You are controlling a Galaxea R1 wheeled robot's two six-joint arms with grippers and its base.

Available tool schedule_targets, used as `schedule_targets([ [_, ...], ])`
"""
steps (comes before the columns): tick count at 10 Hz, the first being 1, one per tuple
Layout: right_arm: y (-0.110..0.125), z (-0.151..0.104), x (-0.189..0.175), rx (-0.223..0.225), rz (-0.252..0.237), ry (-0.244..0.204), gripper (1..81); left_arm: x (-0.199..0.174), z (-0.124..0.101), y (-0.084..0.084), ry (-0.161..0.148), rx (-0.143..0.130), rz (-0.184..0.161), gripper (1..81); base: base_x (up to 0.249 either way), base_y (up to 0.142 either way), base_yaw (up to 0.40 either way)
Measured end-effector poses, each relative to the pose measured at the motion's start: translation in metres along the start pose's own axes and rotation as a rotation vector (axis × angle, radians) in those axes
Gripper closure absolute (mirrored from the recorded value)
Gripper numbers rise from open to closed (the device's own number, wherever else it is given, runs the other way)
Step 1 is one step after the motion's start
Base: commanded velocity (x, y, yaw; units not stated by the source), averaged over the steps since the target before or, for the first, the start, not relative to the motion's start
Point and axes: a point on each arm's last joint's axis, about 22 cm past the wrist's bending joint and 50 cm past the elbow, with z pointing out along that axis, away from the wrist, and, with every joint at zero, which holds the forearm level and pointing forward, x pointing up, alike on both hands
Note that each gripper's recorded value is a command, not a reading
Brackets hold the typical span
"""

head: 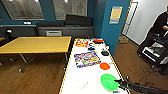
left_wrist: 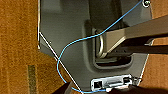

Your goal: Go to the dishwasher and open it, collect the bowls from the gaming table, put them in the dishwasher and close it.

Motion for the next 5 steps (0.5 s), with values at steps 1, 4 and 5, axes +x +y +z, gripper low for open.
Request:
schedule_targets([
  [1,-0.0010,0.0000,0.0037,0.005,0.000,0.016,1.0,0.0000,0.0000,-0.0002,0.000,0.000,0.000,1.0,0.000,0.000,0.000],
  [4,-0.0008,0.0042,0.0017,0.011,0.054,0.031,1.0,0.0001,-0.0001,-0.0005,0.000,0.001,-0.001,1.0,0.000,0.000,0.000],
  [5,0.0039,0.0037,0.0012,0.005,0.061,0.033,1.0,0.0001,-0.0001,-0.0006,0.000,0.001,-0.001,1.0,0.000,0.000,0.000],
])
